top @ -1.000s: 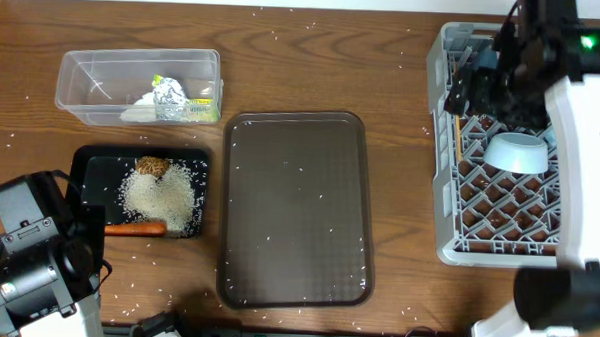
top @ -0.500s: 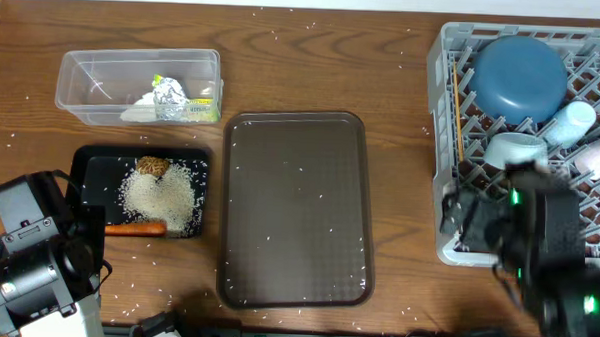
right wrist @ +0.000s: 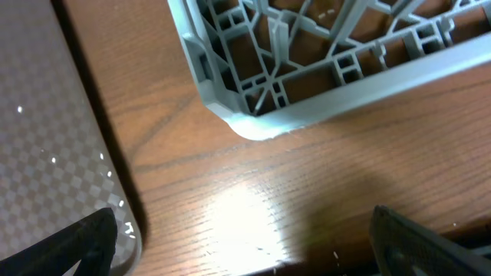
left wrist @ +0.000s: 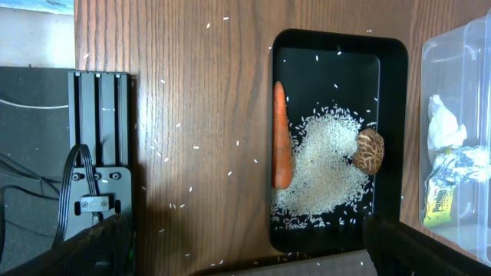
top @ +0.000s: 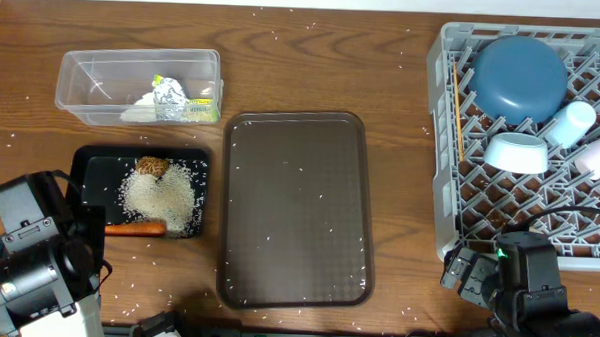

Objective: Sort waste into correct bins and load items into the dishwasher rack

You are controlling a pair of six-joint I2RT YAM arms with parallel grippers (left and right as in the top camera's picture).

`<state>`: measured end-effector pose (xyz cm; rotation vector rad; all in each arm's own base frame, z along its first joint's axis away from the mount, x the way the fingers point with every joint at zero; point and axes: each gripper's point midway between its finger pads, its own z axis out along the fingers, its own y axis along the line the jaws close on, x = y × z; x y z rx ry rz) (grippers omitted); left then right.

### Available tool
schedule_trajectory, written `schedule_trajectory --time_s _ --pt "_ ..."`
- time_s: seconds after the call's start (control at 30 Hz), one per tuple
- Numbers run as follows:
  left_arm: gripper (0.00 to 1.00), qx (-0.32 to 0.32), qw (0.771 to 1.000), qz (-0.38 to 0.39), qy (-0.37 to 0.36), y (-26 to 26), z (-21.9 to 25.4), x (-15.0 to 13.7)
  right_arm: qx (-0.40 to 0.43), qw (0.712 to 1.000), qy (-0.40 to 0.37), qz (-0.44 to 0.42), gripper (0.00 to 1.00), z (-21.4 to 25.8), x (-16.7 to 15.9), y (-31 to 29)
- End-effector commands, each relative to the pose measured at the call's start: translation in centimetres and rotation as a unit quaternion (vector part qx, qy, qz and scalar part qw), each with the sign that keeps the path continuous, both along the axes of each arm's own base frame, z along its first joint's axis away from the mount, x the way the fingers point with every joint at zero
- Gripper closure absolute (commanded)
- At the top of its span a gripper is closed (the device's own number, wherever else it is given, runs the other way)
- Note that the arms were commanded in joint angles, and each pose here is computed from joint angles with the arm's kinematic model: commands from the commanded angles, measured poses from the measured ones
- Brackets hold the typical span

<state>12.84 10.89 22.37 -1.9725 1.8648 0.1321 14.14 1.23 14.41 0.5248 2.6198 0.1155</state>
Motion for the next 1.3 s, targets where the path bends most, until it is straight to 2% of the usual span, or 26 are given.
schedule_trajectory --time_s 0.0,0.23,0.47,0.6,0.7,0.87,1.1,1.27 --pt "0.02 0.009 1.000 0.000 0.007 0.3 0.1 -0.3 -0.003 1.000 -0.001 -0.008 0.01 -0.1 0.0 -0.2" --pt "0.02 0.009 1.000 0.000 0.007 0.3 0.1 -0.3 -0.006 1.000 -0.013 -0.011 0.01 0.2 0.5 -0.3" --pt "0.02 0.009 1.000 0.000 0.007 0.3 0.1 -0.3 -0.011 0.986 -0.153 0.059 0.01 3.1 5.3 1.1" --pt "0.02 0.009 1.000 0.000 0.007 0.3 0.1 -0.3 -0.011 0.958 -0.256 0.131 0.01 4.0 7.5 2.8" --pt "0.02 0.009 1.000 0.000 0.007 0.3 0.1 -0.3 0.000 0.922 -0.343 0.179 0.01 4.6 8.4 4.3" --pt "0.02 0.009 1.000 0.000 0.007 0.3 0.1 -0.3 0.000 0.877 -0.447 0.177 0.01 4.7 9.7 4.4" --pt "0.02 0.009 1.000 0.000 0.007 0.3 0.1 -0.3 -0.021 0.838 -0.524 0.149 0.01 4.1 10.4 3.1" --pt "0.02 0.009 1.000 0.000 0.007 0.3 0.1 -0.3 -0.045 0.831 -0.543 0.115 0.01 4.3 10.3 1.3"
